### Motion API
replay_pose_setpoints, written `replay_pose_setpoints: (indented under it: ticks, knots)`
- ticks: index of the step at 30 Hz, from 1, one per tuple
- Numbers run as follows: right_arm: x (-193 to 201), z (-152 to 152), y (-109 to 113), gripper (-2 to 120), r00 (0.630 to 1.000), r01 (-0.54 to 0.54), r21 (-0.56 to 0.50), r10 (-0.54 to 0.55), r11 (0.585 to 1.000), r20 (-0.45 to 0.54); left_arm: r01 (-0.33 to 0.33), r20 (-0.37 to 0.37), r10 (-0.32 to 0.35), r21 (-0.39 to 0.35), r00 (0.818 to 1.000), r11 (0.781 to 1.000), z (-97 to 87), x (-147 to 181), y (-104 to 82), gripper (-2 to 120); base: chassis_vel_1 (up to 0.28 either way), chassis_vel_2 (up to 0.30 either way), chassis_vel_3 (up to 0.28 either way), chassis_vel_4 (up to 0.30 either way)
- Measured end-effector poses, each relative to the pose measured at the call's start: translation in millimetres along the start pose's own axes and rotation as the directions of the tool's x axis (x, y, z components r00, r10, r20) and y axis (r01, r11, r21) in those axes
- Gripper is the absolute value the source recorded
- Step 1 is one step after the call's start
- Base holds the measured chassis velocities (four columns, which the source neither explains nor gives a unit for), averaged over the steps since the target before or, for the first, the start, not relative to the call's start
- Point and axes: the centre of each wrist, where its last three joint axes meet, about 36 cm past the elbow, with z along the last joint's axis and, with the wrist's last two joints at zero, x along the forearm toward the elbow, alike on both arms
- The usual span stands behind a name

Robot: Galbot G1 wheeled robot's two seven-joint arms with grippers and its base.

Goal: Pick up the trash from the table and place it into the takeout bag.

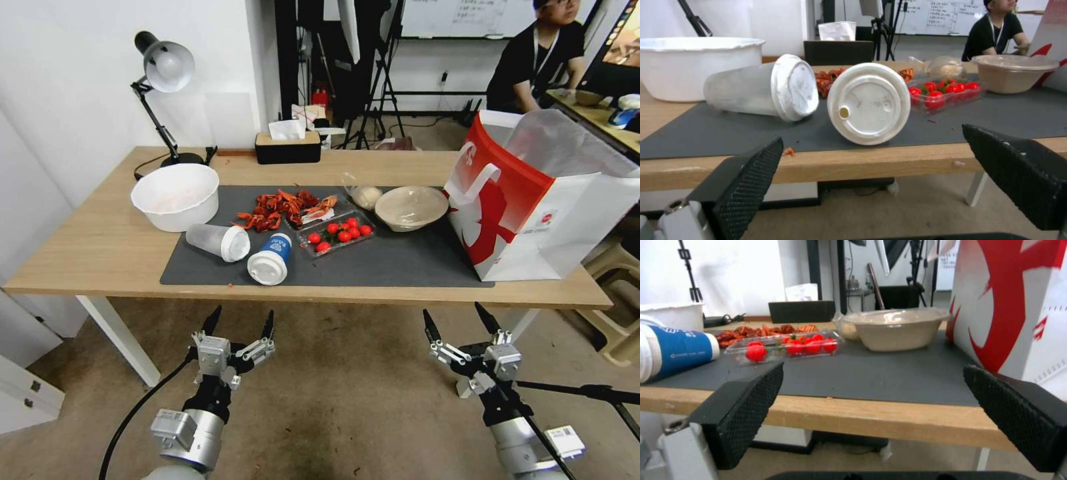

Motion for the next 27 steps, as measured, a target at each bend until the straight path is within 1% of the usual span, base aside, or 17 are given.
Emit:
replay_pose_setpoints:
  ticks: [5, 6, 7, 8, 10, 11, 12, 14, 15, 16, 18, 19, 20, 21, 23, 24, 27]
  knots:
    - [2.8, 2.2, 5.5, 100, 1.000, -0.007, -0.021, 0.007, 1.000, -0.013, 0.001, 0.002, -0.001, 0.002, 1.000, 1.000, 0.2, 0.3, -0.3, 100, 0.000, 0.000, 0.000, 0.000]
    - [1.7, 1.2, 7.2, 100, 1.000, -0.012, -0.034, 0.011, 0.999, -0.019, 0.002, 0.003, -0.002, 0.001, 1.000, 1.000, -0.1, 0.3, -0.1, 100, 0.000, 0.000, 0.000, 0.000]
    - [-2.8, -5.0, 10.9, 100, 0.999, -0.023, -0.073, 0.021, 0.997, -0.025, 0.003, 0.005, -0.003, 0.000, 1.000, 1.000, -0.7, 0.3, 0.2, 100, 0.000, 0.000, 0.000, 0.000]
    - [-2.8, -5.0, 10.9, 100, 0.999, -0.023, -0.073, 0.021, 0.997, -0.025, 0.003, 0.005, -0.003, 0.000, 1.000, 1.000, -0.7, 0.3, 0.2, 100, 0.000, 0.000, 0.000, 0.000]
    - [-14.7, -19.8, 20.2, 100, 0.997, -0.064, -0.213, 0.055, 0.975, -0.046, 0.005, 0.008, -0.005, -0.001, 1.000, 1.000, -1.7, 0.4, 0.8, 100, 0.000, 0.000, 0.000, 0.000]
    - [-14.7, -19.8, 20.2, 100, 0.997, -0.064, -0.213, 0.055, 0.975, -0.046, 0.005, 0.008, -0.005, -0.001, 1.000, 1.000, -1.7, 0.4, 0.8, 100, 0.000, 0.000, 0.000, 0.000]
    - [-23.6, -30.6, 27.6, 100, 0.995, -0.091, -0.317, 0.073, 0.944, -0.069, 0.006, 0.010, -0.006, -0.003, 1.000, 1.000, -2.5, 0.5, 1.2, 100, 0.000, 0.000, 0.000, 0.000]
    - [-57.8, -53.6, 38.0, 100, 0.990, -0.140, -0.535, 0.105, 0.833, -0.096, 0.006, 0.012, -0.006, -0.003, 1.000, 1.000, -2.5, 0.6, 1.5, 100, 0.000, 0.000, 0.000, 0.000]
    - [-57.8, -53.6, 38.0, 100, 0.990, -0.140, -0.535, 0.105, 0.833, -0.096, 0.006, 0.012, -0.006, -0.003, 1.000, 1.000, -2.5, 0.6, 1.5, 100, 0.000, 0.000, 0.000, 0.000]
    - [-79.2, -63.8, 37.9, 100, 0.989, -0.145, -0.629, 0.108, 0.764, -0.097, 0.005, 0.011, -0.005, -0.002, 1.000, 1.000, -2.5, 1.0, 1.1, 100, 0.000, 0.000, 0.000, 0.000]
    - [-107.9, -64.8, 32.4, 100, 0.985, -0.170, -0.730, 0.106, 0.662, -0.133, 0.003, 0.011, -0.003, -0.002, 1.000, 1.000, -2.4, 1.1, 0.5, 100, 0.000, 0.000, 0.000, 0.000]
    - [-107.9, -64.8, 32.4, 100, 0.985, -0.170, -0.730, 0.106, 0.662, -0.133, 0.003, 0.011, -0.003, -0.002, 1.000, 1.000, -2.4, 1.1, 0.5, 100, 0.000, 0.000, 0.000, 0.000]
    - [-126.3, -63.6, 27.2, 100, 0.981, -0.192, -0.773, 0.111, 0.604, -0.157, 0.002, 0.012, -0.002, -0.002, 1.000, 1.000, -2.4, 1.0, 0.2, 100, 0.000, 0.000, 0.000, 0.000]
    - [-141.4, -61.5, 23.8, 100, 0.978, -0.210, -0.802, 0.115, 0.559, -0.176, 0.002, 0.012, -0.002, -0.003, 1.000, 1.000, -2.5, 0.9, 0.1, 100, 0.000, 0.000, 0.000, 0.000]
    - [-170.3, -62.8, 18.6, 100, 0.972, -0.234, -0.840, 0.125, 0.489, -0.198, 0.003, 0.012, -0.003, -0.004, 1.000, 1.000, -2.5, 0.9, 0.6, 100, 0.000, 0.000, 0.000, 0.000]
    - [-170.3, -62.8, 18.6, 100, 0.972, -0.234, -0.840, 0.125, 0.489, -0.198, 0.003, 0.012, -0.003, -0.004, 1.000, 1.000, -2.5, 0.9, 0.6, 100, 0.000, 0.000, 0.000, 0.000]
    - [-201.0, -64.0, 14.1, 100, 0.967, -0.256, -0.863, 0.128, 0.436, -0.222, 0.006, 0.011, -0.005, -0.006, 1.000, 1.000, -2.5, 1.3, 1.5, 100, 0.000, 0.000, 0.000, 0.000]
